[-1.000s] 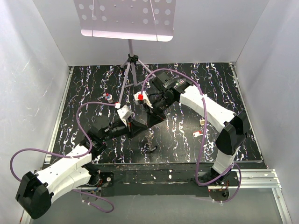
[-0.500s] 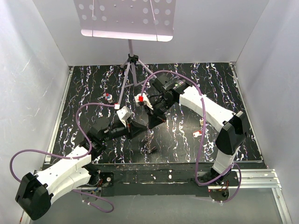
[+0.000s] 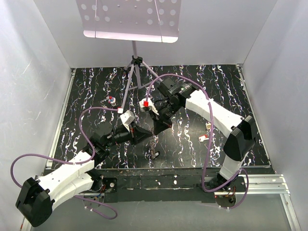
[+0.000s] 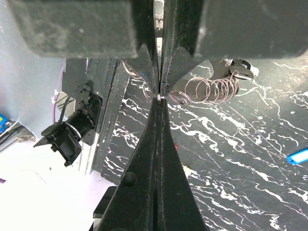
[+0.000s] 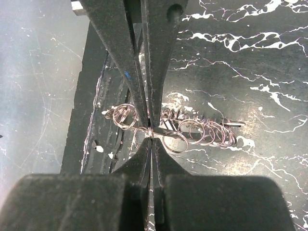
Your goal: Put the keys on the keyring
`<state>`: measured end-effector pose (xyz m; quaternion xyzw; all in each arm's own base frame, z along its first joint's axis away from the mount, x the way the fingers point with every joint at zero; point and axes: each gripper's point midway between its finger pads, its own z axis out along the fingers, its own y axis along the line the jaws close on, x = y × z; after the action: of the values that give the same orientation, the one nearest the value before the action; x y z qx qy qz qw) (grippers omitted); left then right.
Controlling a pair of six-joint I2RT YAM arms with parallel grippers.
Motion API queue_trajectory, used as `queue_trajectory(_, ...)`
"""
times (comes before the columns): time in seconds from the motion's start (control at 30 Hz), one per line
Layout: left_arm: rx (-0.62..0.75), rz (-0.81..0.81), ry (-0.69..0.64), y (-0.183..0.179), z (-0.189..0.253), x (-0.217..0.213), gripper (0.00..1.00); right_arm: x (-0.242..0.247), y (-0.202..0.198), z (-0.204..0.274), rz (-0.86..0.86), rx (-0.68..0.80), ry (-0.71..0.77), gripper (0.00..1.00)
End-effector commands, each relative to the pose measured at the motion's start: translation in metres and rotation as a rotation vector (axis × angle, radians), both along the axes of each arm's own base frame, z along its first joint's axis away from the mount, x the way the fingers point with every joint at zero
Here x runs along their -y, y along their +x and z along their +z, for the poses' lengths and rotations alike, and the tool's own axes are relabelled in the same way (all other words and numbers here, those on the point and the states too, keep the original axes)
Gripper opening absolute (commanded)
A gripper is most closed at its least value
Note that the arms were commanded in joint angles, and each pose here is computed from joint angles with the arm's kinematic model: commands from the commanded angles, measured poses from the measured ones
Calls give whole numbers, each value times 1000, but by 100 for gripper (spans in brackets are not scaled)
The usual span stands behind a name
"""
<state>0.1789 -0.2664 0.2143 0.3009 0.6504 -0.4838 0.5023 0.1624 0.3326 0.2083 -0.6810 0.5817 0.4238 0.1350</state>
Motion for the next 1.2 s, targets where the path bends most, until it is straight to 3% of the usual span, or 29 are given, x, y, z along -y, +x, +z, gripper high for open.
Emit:
queue_trajectory(0.0,24,-45,-66,-7,15,4,0,2,-19,19,32,6,56,1)
queue_trajectory(0.1,2,-67,-59,-11,11,6,9,4,-19,16,22,15,46,1)
queue_trajectory(0.2,-16,-49,-53,-9,8,4,28,7,-18,13,10,30,32,1)
queue_trajectory(0.37,-24,-1,-60,-7,9,-3,50,13,-14,4,-11,48,-16,1)
queue_trajectory(0.4,-33,7,-61,-8,8,-4,60,13,-14,3,-14,52,-19,1)
queue_trajectory(0.43,-45,36,-64,-5,8,-6,86,14,-14,2,-17,54,-21,1)
queue_trajectory(0.47,-57,53,-70,-4,9,-8,98,15,-14,3,-21,56,-24,1)
queue_trajectory(0.67,-127,114,-94,-2,8,-15,98,17,-16,0,-21,42,-41,1)
queue_trajectory(0.87,-75,-48,-76,-21,10,-3,98,17,-17,-2,-20,21,-52,1)
queue_trajectory(1.17,-118,-160,4,-17,1,16,62,16,-18,-2,-19,-11,-58,1)
